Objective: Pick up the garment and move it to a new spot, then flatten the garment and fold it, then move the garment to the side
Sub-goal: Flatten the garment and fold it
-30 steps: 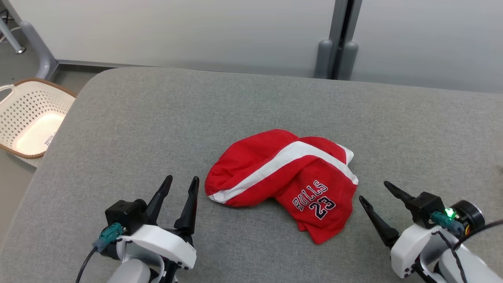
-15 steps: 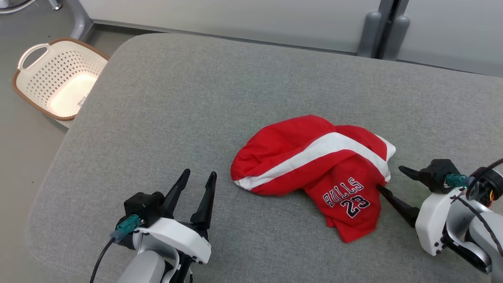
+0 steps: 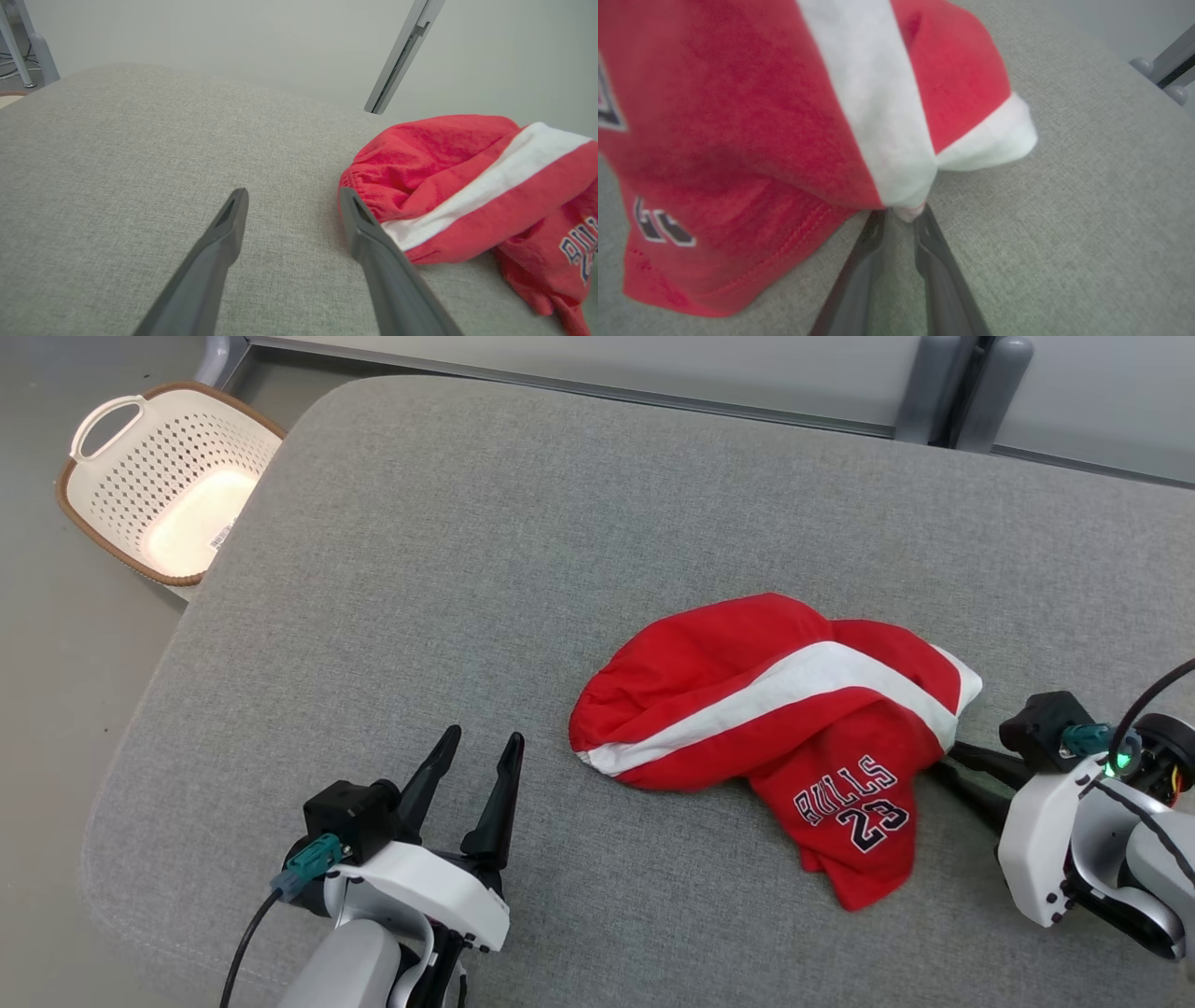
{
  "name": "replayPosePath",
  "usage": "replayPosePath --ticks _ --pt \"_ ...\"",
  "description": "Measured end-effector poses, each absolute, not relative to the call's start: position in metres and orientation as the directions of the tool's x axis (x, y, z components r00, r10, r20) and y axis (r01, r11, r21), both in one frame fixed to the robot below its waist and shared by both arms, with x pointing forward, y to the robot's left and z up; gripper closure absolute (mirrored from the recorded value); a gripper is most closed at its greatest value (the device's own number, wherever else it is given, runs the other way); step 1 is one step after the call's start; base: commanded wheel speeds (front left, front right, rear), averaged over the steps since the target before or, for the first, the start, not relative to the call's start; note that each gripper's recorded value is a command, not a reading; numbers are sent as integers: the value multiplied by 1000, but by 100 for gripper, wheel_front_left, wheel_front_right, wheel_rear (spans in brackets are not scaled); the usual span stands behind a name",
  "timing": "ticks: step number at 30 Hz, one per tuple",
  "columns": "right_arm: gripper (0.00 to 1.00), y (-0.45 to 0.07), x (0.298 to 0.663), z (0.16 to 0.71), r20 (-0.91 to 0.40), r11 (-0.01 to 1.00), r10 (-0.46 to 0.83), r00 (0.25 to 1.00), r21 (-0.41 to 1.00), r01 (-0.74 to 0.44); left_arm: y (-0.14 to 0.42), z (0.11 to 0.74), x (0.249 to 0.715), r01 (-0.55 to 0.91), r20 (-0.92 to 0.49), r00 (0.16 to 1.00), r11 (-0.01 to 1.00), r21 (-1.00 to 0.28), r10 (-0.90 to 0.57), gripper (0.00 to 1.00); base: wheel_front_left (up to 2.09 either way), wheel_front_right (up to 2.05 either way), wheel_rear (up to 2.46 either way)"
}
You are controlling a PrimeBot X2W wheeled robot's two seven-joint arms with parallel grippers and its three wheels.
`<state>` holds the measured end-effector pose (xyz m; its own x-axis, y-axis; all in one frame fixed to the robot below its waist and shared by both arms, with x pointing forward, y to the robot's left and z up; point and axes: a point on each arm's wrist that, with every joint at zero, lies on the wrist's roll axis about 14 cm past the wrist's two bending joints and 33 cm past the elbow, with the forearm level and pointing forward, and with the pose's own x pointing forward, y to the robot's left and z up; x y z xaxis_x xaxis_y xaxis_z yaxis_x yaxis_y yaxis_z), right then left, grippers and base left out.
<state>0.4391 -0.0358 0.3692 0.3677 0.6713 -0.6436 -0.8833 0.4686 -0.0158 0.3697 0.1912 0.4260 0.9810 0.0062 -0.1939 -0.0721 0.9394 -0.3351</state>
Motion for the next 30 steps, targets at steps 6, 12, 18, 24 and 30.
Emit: replayPosePath --ticks 6,12,18,24,30 --pt "100 -45 446 378 -614 493 674 410 -40 -869 192 427 371 -72 -191 982 940 -334 7 0 0 0 0" --pt "100 -60 453 398 -548 542 675 493 -85 -836 186 431 376 -46 -173 985 942 -333 -13 0 0 0 0" --pt "100 -82 455 417 -491 595 651 578 -142 -791 175 439 383 -3 -146 988 943 -333 -48 0 0 0 0" --pt "100 -116 461 433 -443 670 585 679 -208 -713 165 445 386 37 -126 989 944 -327 -82 0 0 0 0" --pt "100 -147 461 436 -418 744 507 754 -228 -628 155 447 386 75 -122 985 945 -317 -119 0 0 0 0"
